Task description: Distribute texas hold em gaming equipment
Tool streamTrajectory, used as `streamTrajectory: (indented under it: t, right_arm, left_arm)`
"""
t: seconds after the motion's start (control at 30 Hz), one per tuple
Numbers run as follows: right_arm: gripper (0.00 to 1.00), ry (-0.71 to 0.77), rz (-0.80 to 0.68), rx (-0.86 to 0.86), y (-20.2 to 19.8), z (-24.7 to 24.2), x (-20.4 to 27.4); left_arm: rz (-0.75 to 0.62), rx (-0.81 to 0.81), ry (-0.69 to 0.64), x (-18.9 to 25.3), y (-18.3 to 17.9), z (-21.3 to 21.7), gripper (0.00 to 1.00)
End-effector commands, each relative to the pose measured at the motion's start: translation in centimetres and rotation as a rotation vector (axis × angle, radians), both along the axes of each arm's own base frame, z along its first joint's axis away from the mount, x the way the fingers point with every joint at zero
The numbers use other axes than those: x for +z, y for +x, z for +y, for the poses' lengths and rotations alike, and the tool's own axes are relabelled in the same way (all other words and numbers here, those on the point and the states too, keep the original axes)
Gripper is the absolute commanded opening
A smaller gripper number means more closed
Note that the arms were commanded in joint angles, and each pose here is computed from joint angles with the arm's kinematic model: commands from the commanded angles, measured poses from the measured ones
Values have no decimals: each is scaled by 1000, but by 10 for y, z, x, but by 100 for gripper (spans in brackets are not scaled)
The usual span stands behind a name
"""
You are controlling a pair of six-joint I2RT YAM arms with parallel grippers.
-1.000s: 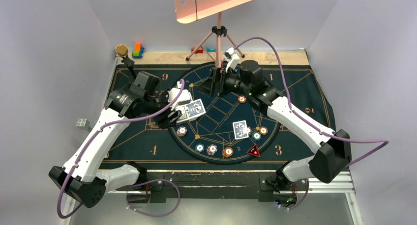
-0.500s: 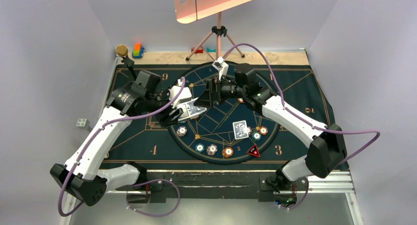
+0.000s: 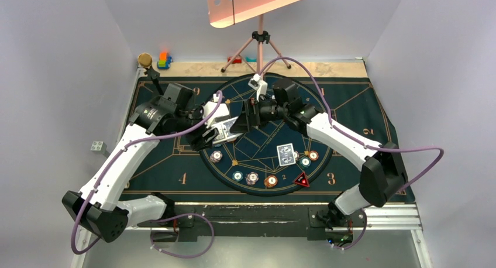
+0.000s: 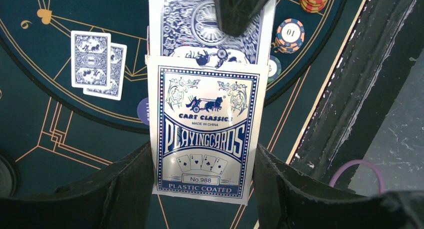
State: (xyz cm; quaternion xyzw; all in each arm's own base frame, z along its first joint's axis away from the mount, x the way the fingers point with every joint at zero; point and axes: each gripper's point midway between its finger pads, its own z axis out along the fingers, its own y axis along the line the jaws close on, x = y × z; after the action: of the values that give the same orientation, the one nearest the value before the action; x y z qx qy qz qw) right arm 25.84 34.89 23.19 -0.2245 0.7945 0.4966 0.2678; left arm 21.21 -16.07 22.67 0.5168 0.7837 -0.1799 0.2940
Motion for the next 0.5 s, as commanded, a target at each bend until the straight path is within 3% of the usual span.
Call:
streamTrajectory:
  t: [0.0, 0.47]
  right_arm:
    - [93, -9, -47, 9, 1, 1, 12]
    - [70, -40, -70, -84, 12, -8, 15]
  left_arm:
    - [-63, 9, -55, 24, 10, -7, 0]
    - [-60, 4, -59, 25, 7, -7, 0]
